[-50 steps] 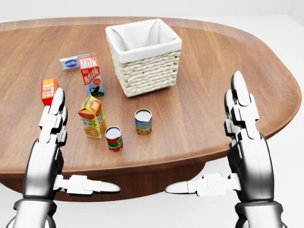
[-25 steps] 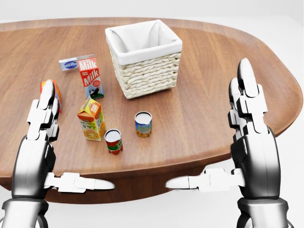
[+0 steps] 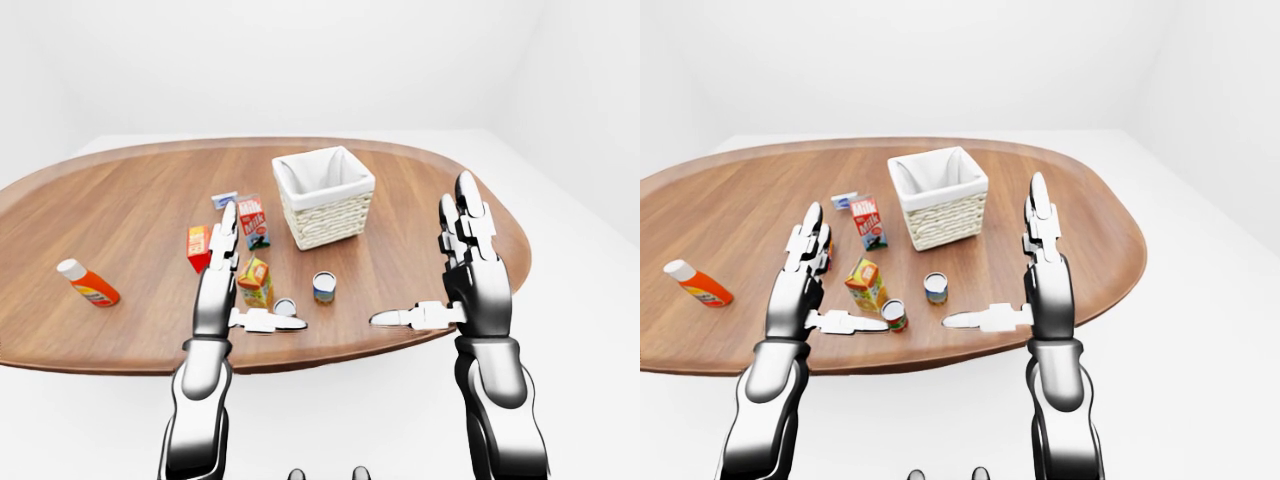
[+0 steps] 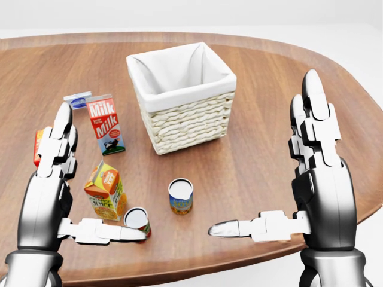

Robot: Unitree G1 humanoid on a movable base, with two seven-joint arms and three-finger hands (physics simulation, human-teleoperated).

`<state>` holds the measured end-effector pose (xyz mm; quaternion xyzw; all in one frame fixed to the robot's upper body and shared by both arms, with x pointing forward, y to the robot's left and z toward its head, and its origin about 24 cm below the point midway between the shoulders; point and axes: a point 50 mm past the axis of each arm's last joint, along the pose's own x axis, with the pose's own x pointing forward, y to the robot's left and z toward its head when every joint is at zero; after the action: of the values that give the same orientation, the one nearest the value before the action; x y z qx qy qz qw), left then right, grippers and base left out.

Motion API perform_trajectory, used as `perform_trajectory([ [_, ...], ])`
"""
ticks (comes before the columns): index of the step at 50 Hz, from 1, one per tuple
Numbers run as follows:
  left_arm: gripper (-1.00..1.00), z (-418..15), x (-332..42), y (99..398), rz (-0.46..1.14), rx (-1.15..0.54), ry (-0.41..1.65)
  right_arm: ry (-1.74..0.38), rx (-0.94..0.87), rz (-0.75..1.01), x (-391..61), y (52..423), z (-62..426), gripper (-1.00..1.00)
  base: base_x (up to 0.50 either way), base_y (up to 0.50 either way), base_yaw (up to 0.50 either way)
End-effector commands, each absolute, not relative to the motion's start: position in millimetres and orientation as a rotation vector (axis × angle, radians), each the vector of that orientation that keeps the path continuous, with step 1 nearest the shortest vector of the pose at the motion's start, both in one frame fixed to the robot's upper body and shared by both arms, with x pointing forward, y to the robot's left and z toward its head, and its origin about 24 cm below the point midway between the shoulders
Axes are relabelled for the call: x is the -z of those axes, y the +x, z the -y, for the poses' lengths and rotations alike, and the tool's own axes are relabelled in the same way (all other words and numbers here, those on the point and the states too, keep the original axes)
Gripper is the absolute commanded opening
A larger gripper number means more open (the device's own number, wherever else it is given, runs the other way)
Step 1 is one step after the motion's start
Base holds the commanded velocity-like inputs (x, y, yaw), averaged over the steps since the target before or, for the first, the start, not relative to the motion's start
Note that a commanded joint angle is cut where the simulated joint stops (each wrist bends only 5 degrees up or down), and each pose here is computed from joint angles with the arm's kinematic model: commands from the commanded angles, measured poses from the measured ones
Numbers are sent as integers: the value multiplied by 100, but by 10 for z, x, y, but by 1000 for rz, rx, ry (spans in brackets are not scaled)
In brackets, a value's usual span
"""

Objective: Pick up the orange juice, and put it in the basket.

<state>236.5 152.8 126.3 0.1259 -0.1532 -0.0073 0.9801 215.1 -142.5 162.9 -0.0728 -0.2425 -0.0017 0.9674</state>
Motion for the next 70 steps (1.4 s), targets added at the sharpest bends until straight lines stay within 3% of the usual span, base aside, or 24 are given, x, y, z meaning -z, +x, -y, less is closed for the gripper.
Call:
perform_trajectory([
  [1,100,-1518,-1242,2365,300,19,252,-146,1,492,-1632,2147,1420,100,46,0,0],
  [59,100,-1508,-1248,2365,303,22,255,-147,-4,464,-1573,2160,1411,100,41,1,0],
  [70,100,-1496,-1339,2386,340,67,418,-142,0,462,-1569,2156,1433,100,0,0,0],
])
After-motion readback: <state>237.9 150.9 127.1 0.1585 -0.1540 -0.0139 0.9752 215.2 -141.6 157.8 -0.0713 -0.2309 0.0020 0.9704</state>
